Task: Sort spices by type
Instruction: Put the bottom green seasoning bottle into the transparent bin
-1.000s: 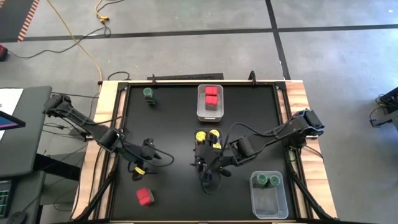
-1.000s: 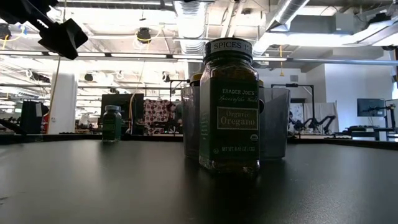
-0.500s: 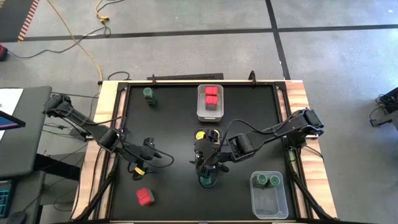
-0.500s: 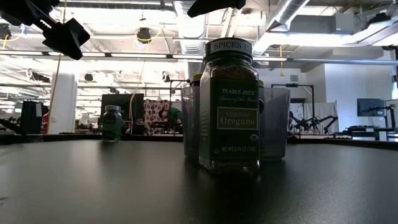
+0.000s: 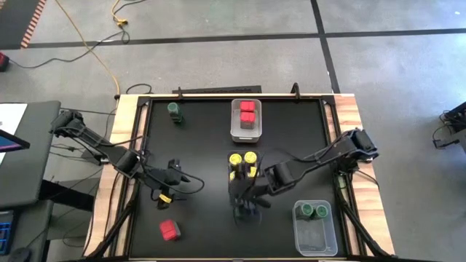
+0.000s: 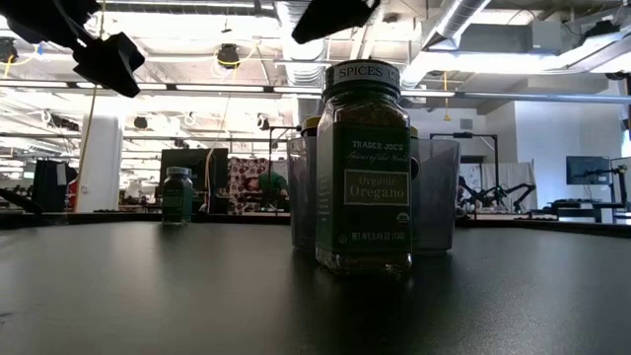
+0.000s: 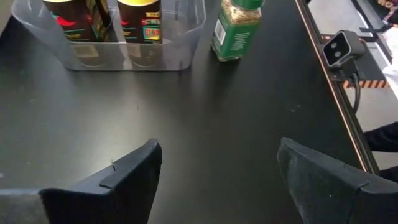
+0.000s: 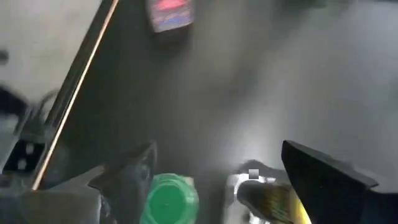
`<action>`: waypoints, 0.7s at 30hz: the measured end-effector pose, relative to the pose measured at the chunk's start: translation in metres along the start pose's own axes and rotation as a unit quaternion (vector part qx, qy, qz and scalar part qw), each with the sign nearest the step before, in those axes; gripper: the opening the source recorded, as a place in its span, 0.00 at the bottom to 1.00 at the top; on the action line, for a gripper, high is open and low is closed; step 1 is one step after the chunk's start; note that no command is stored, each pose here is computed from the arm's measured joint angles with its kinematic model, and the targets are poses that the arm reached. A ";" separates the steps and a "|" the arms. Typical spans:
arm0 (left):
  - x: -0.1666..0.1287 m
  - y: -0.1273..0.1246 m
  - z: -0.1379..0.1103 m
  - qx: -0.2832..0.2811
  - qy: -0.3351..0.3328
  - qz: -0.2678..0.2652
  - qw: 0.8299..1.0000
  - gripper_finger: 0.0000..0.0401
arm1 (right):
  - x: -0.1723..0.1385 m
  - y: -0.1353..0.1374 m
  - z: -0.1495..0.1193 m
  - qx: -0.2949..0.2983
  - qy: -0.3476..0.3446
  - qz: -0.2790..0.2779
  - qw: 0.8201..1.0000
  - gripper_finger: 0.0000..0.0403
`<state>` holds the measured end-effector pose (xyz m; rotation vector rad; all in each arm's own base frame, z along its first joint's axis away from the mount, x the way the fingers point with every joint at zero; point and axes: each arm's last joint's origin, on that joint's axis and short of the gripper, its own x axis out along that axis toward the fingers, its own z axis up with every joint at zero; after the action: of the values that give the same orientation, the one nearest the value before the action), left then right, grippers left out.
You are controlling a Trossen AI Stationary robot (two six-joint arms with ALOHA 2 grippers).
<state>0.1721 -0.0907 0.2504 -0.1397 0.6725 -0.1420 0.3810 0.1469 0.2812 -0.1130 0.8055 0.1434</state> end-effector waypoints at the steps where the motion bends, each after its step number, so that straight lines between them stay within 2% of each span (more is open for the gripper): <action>1: 0.000 0.000 0.000 0.000 0.000 0.001 1.000 0.77 | 0.004 0.005 -0.002 -0.019 0.005 0.005 1.000 0.92; 7: 0.000 0.000 0.000 0.000 0.000 0.004 1.000 0.77 | 0.028 0.021 -0.011 -0.068 0.039 0.033 0.996 0.88; 13: 0.000 0.000 0.000 0.001 0.000 0.005 1.000 0.77 | 0.046 0.027 -0.010 -0.068 0.053 0.072 0.994 0.86; 21: 0.000 0.000 0.000 0.000 -0.002 0.004 1.000 0.77 | 0.050 0.026 -0.020 -0.074 0.111 0.069 0.989 0.86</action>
<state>0.1723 -0.0904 0.2504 -0.1380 0.6697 -0.1333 0.3971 0.1741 0.2299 -0.2153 1.0250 0.3261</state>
